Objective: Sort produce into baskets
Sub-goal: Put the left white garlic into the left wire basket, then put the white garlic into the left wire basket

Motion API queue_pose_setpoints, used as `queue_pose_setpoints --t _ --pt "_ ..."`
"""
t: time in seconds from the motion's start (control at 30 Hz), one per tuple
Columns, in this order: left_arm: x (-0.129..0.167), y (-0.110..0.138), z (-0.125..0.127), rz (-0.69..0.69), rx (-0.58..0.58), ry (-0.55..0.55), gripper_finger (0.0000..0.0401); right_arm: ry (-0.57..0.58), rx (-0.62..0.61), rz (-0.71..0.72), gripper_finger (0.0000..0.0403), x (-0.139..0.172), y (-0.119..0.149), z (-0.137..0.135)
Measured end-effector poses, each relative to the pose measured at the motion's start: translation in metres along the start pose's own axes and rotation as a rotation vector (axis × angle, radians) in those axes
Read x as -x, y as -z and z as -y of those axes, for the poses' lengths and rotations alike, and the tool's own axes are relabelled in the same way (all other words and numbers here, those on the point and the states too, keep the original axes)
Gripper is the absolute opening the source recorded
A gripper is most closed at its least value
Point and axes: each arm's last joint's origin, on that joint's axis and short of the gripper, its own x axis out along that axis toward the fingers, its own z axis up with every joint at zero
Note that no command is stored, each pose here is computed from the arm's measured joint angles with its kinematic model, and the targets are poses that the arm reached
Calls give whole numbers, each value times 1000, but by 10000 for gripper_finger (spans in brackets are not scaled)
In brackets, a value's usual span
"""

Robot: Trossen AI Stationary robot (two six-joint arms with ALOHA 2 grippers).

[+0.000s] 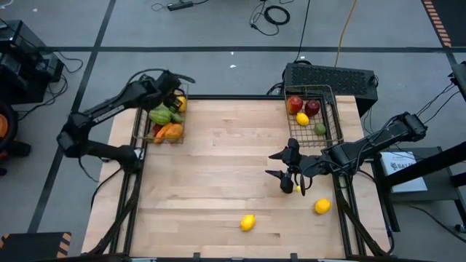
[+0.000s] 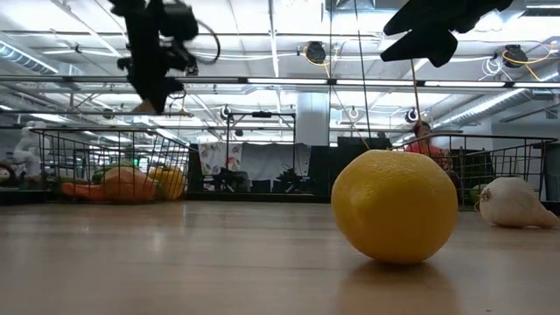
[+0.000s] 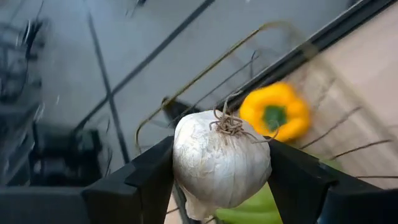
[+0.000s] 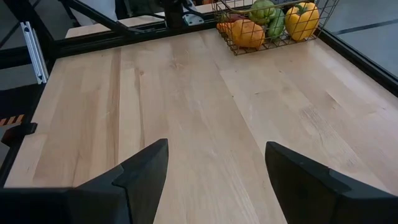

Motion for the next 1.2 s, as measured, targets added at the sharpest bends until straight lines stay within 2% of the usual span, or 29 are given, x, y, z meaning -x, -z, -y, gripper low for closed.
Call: queue_pose_setpoints --t 0.1,0.2,0.37,0.5,0.6,0.73,0.97,1.07,1.2 --pt "-19 -2 -5 -72 10 -27 229 0 2 0 258 0 0 0" --pt "-37 -5 -7 -118 11 10 232 0 13 0 258 0 0 0" --pt "-61 -8 -9 -175 14 6 270 1 11 -1 258 0 0 0" --pt "-68 -9 -9 -188 7 2 298 15 -1 -31 258 0 3 1" --pt "-65 -9 -10 -169 3 3 304 31 -15 -62 258 0 6 3" --pt "-44 -9 -7 -108 -5 59 306 21 -38 -123 258 2 12 3" --pt "33 -3 17 174 0 389 306 -24 -33 -281 258 15 33 -9" --pt "65 2 34 291 -12 499 306 -37 -38 -348 258 19 42 -14" --pt "99 12 60 400 -77 628 306 5 -66 -437 258 20 58 -21"
